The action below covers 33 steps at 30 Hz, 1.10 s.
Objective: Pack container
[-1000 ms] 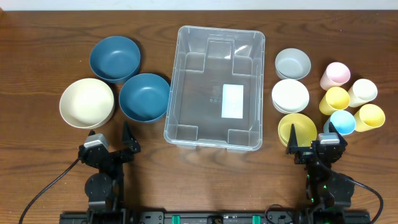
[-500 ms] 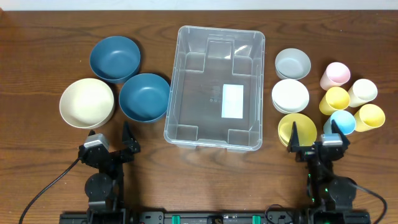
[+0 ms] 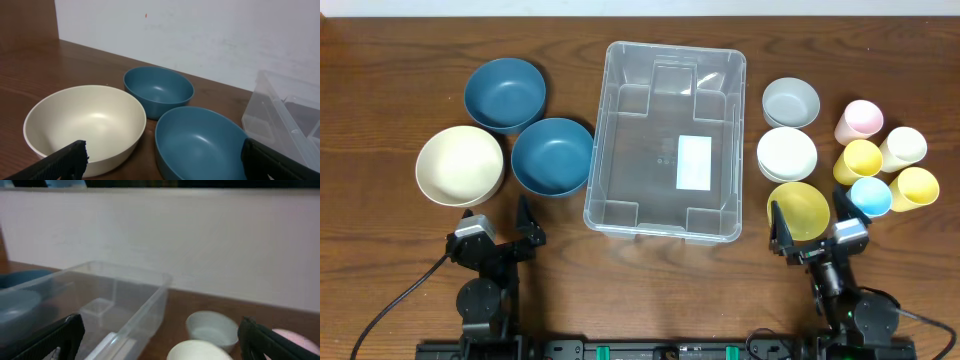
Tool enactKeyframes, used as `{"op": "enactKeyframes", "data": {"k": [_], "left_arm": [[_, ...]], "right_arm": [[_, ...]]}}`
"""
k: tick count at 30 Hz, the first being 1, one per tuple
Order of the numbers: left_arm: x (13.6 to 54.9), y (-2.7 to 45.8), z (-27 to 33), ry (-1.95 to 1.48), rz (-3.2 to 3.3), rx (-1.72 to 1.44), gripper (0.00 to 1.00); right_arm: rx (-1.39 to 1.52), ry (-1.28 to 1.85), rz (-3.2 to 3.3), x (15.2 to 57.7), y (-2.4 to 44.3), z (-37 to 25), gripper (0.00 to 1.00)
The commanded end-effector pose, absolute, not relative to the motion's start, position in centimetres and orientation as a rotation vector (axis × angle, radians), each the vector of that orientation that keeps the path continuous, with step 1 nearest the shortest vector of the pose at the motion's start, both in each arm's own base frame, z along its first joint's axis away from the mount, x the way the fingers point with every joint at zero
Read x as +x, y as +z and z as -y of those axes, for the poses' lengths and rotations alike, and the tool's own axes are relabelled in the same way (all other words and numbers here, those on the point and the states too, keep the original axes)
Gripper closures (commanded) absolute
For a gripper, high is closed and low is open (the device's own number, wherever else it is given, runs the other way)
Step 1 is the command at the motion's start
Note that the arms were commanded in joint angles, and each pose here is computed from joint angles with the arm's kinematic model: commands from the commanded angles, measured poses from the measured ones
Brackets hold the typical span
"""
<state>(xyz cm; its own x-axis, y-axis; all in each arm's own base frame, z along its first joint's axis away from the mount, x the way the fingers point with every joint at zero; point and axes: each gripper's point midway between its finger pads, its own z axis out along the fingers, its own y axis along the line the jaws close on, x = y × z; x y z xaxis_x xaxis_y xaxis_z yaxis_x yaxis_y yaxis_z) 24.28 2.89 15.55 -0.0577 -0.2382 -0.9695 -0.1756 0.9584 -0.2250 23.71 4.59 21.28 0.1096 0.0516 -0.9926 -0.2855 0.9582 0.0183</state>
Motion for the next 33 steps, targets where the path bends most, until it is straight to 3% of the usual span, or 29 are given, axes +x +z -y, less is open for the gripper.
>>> {"op": "enactKeyframes", "data": {"k": [1,8,14,23,33], "left_arm": [[24.2,13.7,-3.0,-0.022,-1.695,-0.309,0.02],[24.2,13.7,-2.9,-0.023,-1.695,-0.308,0.02],[24.2,13.7,-2.9,-0.023,-1.695,-0.308,0.02],[24.2,13.7,-2.9,-0.023,-1.695,-0.308,0.02],[24.2,13.7,-2.9,-0.023,-1.695,-0.308,0.02]], "right_arm": [[-0.162,0.326,-1.437,23.1,24.5,-4.9,0.01],[-0.059,0.261,-1.666,25.5,28.4,-3.2,0.01],[-0.004,0.165,-1.997,29.3,28.7,-1.5,0.01],[0.024,0.194,-2.362,34.4,25.3,-1.4,0.01],[0.041,0.147,-2.471,36.2,21.4,-0.7,0.01]]}}
